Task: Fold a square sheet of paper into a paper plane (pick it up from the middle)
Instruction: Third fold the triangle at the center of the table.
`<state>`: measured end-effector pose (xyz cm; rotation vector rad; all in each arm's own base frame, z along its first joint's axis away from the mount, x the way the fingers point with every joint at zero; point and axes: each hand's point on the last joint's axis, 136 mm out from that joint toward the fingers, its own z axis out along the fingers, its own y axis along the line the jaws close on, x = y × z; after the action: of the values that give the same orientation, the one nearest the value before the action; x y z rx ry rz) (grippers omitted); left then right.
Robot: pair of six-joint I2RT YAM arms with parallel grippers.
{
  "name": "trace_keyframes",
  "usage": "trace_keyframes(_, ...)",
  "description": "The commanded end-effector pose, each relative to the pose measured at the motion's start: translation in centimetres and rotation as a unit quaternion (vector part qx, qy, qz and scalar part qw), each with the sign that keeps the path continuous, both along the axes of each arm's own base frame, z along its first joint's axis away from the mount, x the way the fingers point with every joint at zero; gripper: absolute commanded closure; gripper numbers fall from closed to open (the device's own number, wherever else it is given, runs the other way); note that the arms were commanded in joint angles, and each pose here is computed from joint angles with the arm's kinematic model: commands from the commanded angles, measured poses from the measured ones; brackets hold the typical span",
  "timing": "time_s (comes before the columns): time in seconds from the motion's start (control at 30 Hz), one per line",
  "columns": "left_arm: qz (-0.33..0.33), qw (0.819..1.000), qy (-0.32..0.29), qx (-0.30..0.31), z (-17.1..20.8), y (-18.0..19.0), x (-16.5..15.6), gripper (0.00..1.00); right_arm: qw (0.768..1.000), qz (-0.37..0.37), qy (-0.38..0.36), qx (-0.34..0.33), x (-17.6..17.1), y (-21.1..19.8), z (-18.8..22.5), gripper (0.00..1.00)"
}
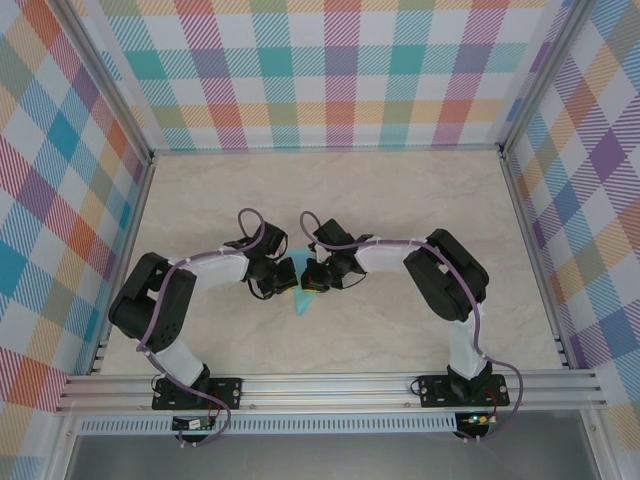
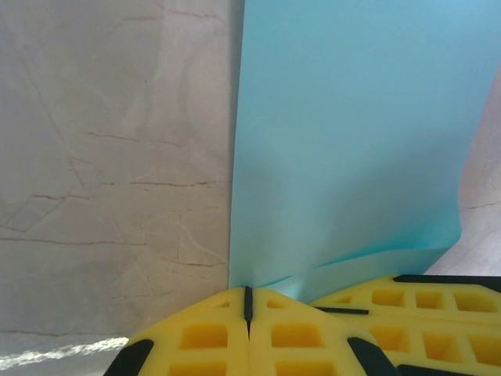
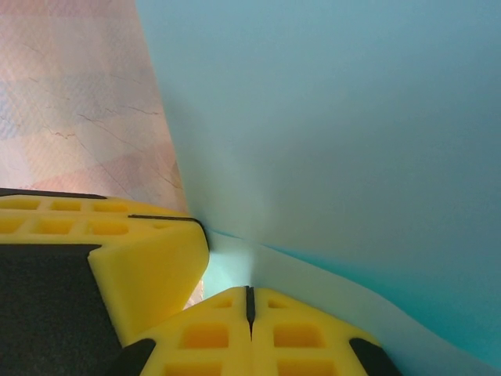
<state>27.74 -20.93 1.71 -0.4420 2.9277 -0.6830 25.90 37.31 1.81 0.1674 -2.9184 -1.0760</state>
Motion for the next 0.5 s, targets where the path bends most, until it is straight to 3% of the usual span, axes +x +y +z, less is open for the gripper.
trace_keyframes(0.0,-0.009,0.994,0.058,0.093,-3.3,3.1,-2.8,1.00,1.000,-0.006,0.001,-0.007,0.0,-1.3,-0.2,1.00)
trace_keyframes(0.27,-0.017,0.987,0.085,0.138,-4.7,4.4,-3.9,1.00,0.999,-0.041,0.007,-0.014,0.1,-4.2,-1.3,1.00)
trace_keyframes(0.47,-0.023,0.985,0.088,0.148,-5.1,4.5,-3.9,1.00,0.999,-0.039,-0.023,0.020,1.5,-3.3,1.6,1.00)
